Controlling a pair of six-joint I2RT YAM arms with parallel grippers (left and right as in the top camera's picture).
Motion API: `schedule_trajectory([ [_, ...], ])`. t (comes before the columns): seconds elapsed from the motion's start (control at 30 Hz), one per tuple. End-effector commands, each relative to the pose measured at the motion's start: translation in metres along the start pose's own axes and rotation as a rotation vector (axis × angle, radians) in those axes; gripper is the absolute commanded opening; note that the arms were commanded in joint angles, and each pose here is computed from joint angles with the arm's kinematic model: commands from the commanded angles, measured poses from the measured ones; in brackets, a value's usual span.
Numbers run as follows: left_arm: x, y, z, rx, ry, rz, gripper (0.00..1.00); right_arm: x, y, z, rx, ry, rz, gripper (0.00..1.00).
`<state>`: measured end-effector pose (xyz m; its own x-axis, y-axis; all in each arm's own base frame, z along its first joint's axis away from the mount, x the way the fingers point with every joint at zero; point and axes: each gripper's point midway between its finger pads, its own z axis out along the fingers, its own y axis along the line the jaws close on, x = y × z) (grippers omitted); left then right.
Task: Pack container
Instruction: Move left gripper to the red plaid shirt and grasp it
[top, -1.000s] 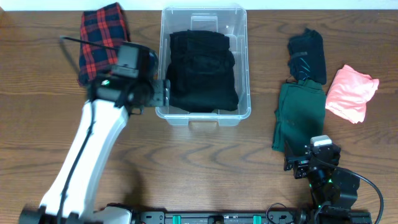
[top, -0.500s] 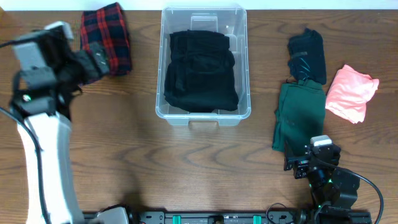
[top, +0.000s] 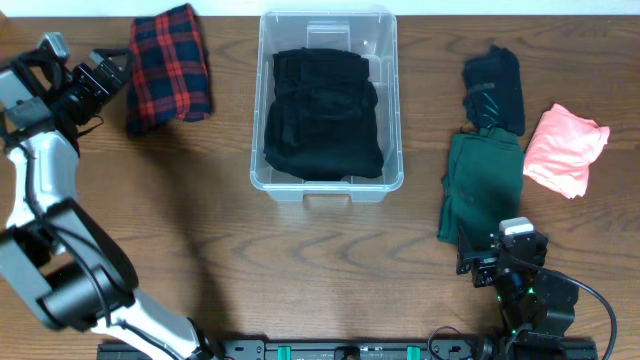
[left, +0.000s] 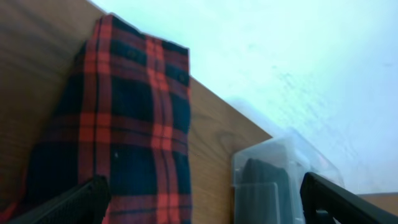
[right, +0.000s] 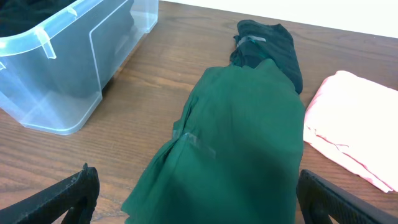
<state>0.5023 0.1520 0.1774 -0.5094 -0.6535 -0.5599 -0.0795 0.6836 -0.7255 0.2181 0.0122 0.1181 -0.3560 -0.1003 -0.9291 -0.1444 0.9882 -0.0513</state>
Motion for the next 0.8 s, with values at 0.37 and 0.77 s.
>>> schedule_trajectory([
  [0.37,0.008,0.093,0.019,-0.17,-0.042,-0.194,0.98,0.001,0.003,0.0,-0.013,-0.001,-0.003,0.99],
  [0.77,0.049,0.138,0.031,-0.3,0.043,-0.273,0.98,0.001,0.003,0.0,-0.013,-0.001,-0.003,0.99],
])
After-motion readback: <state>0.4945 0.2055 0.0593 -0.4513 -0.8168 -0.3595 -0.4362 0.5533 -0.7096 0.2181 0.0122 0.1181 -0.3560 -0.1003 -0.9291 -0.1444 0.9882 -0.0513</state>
